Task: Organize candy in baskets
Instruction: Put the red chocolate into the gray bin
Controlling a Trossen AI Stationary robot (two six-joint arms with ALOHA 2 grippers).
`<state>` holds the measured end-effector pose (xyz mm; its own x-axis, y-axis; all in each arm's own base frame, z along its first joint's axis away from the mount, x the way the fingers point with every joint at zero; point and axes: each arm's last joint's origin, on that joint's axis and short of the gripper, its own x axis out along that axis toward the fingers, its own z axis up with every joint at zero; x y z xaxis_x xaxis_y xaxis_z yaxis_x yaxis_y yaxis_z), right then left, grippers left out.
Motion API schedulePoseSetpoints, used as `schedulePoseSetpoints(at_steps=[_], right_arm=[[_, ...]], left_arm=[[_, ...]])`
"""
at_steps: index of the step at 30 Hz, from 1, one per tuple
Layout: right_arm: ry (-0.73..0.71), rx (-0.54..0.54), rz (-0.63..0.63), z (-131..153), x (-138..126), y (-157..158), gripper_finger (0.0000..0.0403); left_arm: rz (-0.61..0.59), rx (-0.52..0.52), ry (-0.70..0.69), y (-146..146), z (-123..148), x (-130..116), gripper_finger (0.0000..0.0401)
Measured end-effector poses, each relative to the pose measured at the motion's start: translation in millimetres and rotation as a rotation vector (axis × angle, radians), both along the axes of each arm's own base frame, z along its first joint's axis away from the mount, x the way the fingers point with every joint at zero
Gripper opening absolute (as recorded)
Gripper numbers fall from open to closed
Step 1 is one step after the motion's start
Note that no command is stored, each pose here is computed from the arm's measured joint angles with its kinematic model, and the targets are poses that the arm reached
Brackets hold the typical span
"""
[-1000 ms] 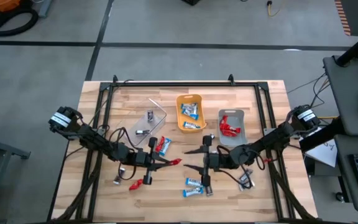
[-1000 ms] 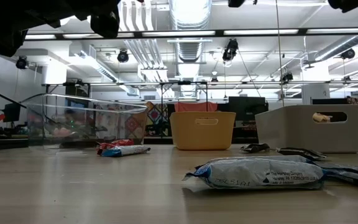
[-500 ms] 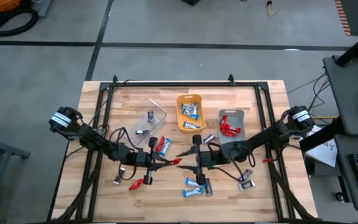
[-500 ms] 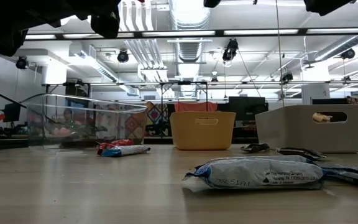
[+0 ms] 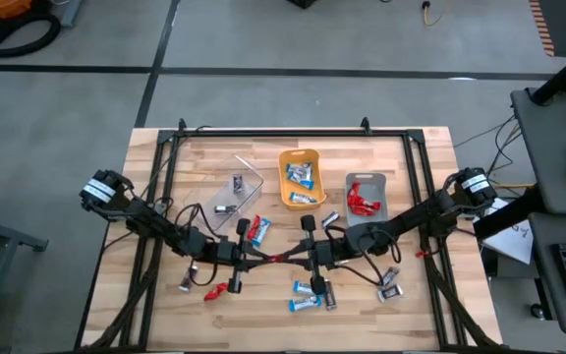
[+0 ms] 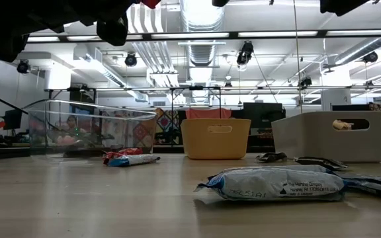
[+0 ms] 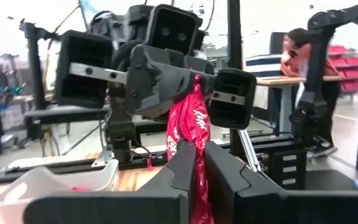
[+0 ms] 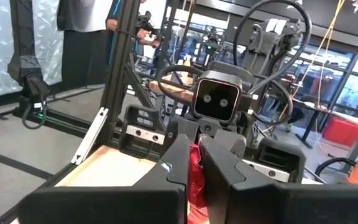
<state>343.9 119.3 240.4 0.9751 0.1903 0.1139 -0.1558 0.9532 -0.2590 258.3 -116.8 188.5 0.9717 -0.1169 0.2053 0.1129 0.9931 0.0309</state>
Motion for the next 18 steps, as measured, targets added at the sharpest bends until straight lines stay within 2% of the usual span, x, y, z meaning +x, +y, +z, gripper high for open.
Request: schedulePoseSetpoints(at_steps=[4, 9, 14, 18], right_arm=[[0.003, 0.001, -0.012, 0.9, -0.4, -0.9, 0.0015], [0.057, -0.016, -0.034, 7.2, -6.3, -3.1, 0.0014], [0.191, -0.036, -0.157, 18.0, -20.7, -12.1, 0.0013], [0.379, -0.069, -0.335, 21.3, -41.0, -26.6, 0.0013]], left_arm=[[0.04, -0.048, 0.012, 1.4, -0.5, 0.3, 0.0032], [0.056, -0.047, 0.019, 2.3, -1.4, 0.3, 0.008], [0.119, -0.026, 0.072, 3.9, -7.1, 0.7, 0.0121], [0.192, -0.042, 0.114, 6.0, -11.1, 0.9, 0.0137]])
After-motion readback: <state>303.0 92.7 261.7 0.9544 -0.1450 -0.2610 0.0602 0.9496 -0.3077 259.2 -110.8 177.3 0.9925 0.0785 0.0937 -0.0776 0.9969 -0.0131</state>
